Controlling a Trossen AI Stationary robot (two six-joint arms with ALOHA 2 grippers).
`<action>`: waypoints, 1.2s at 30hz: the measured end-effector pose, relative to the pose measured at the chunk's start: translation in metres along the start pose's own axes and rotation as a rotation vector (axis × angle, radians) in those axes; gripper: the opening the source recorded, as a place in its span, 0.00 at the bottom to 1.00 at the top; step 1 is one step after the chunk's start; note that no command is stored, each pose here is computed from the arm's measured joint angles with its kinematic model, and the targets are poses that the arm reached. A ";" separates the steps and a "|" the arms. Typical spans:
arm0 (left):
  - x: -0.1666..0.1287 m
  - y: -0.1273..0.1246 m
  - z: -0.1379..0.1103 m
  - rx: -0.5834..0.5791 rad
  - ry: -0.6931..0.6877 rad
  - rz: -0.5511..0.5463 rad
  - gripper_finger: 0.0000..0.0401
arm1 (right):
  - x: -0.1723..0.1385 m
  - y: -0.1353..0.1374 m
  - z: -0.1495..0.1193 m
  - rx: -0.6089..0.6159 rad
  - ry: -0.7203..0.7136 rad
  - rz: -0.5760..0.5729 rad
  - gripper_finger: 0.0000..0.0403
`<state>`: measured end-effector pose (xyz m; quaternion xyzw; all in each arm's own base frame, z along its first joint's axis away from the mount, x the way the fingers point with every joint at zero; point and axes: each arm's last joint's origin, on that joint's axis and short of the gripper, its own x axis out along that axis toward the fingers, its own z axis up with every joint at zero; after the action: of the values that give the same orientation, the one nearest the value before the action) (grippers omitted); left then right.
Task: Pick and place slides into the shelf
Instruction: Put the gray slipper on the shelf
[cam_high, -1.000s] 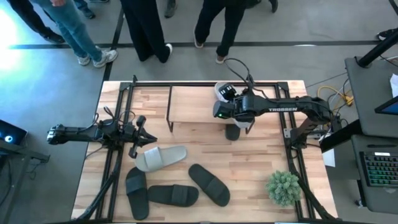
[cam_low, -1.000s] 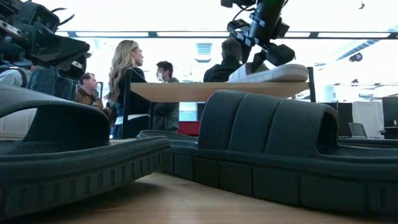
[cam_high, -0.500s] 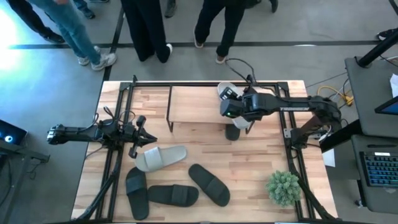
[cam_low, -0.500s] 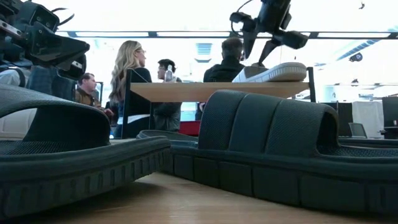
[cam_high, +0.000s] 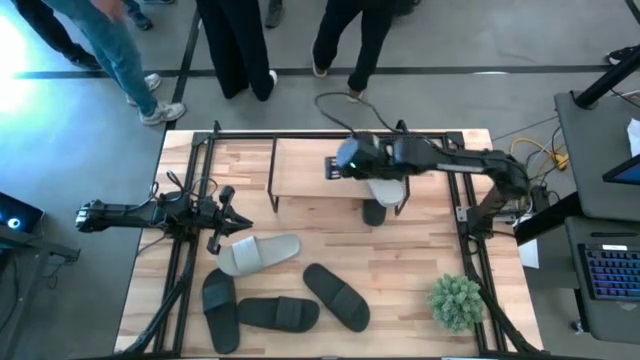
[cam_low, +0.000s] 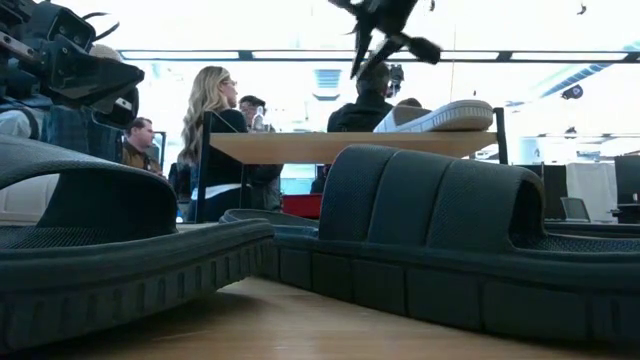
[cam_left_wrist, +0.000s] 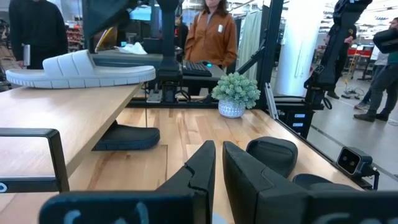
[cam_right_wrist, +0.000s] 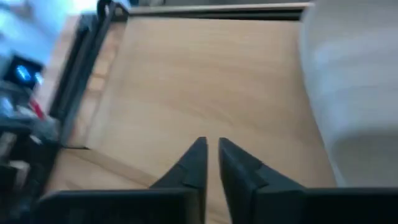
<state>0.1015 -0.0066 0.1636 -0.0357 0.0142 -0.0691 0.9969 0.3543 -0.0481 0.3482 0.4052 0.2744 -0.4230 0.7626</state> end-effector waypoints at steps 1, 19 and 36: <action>0.000 0.000 0.000 0.000 0.000 0.000 0.04 | 0.006 0.002 0.005 -0.042 0.013 -0.006 0.04; 0.000 0.000 0.000 0.000 0.001 0.000 0.04 | 0.062 0.018 0.034 -0.791 0.372 -0.304 0.02; 0.000 0.000 0.000 0.000 0.000 0.000 0.04 | 0.094 -0.018 0.043 -0.853 0.497 -0.415 0.02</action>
<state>0.1015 -0.0066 0.1636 -0.0357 0.0144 -0.0691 0.9969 0.3879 -0.1300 0.2924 0.0844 0.6684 -0.3071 0.6721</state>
